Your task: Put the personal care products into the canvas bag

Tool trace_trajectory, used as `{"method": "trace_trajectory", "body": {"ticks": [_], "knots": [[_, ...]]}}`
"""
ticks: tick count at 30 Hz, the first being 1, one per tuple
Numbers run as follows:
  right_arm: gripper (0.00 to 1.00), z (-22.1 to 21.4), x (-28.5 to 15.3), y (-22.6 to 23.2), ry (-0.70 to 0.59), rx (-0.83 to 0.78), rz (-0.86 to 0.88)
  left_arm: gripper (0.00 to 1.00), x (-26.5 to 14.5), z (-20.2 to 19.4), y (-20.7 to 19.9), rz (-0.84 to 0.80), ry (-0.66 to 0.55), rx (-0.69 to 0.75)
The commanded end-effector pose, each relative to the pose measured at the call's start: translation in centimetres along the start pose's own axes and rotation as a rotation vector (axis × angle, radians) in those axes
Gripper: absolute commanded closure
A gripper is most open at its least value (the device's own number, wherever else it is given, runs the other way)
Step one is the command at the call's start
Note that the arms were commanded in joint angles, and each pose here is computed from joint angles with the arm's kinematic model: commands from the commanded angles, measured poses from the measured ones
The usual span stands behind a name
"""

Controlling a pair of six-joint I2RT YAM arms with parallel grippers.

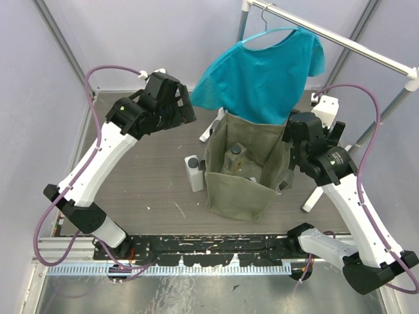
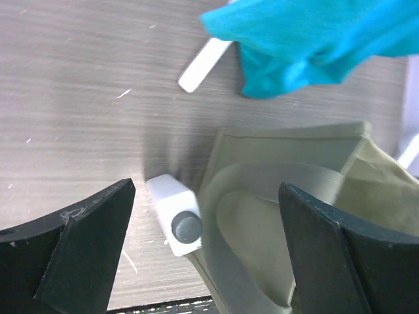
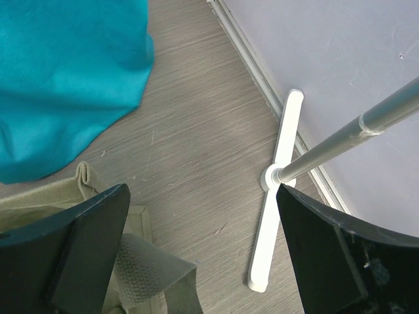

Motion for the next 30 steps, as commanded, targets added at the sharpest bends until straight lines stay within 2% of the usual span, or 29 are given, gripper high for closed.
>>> {"method": "trace_trajectory", "body": {"ticks": [1,5,10,15,18,30], "knots": [[0.0,0.7,0.1,0.3,-0.028,0.017,0.011,0.02,-0.1,-0.7,2.4,0.277,-0.007,-0.111],[0.0,0.6,0.1,0.2,-0.028,0.019,0.014,0.02,1.6,-1.8,2.7,0.386,0.039,-0.169],[0.0,0.4,0.0,0.0,-0.031,0.023,0.009,0.02,4.1,-3.7,2.7,0.48,0.165,-0.178],[0.0,0.3,-0.2,-0.3,-0.035,0.029,0.005,0.02,7.2,-5.6,1.9,0.477,0.314,-0.136],[0.0,0.3,-0.2,-0.4,-0.035,0.027,0.0,0.02,8.5,-6.4,1.9,0.475,0.356,-0.103],[0.0,0.1,-0.1,-0.5,-0.033,0.023,-0.013,0.02,9.7,-10.0,2.8,0.481,0.519,-0.091]]}}
Point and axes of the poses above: each gripper's point midway between its finger pads, its own x axis out along the fingers, its own y axis along the line the jaws close on, z = x × y, the point moved 8 cm from there along -x, back along the fingers, and after that the axes turned 1 degree about x, right-handed, at the moved point
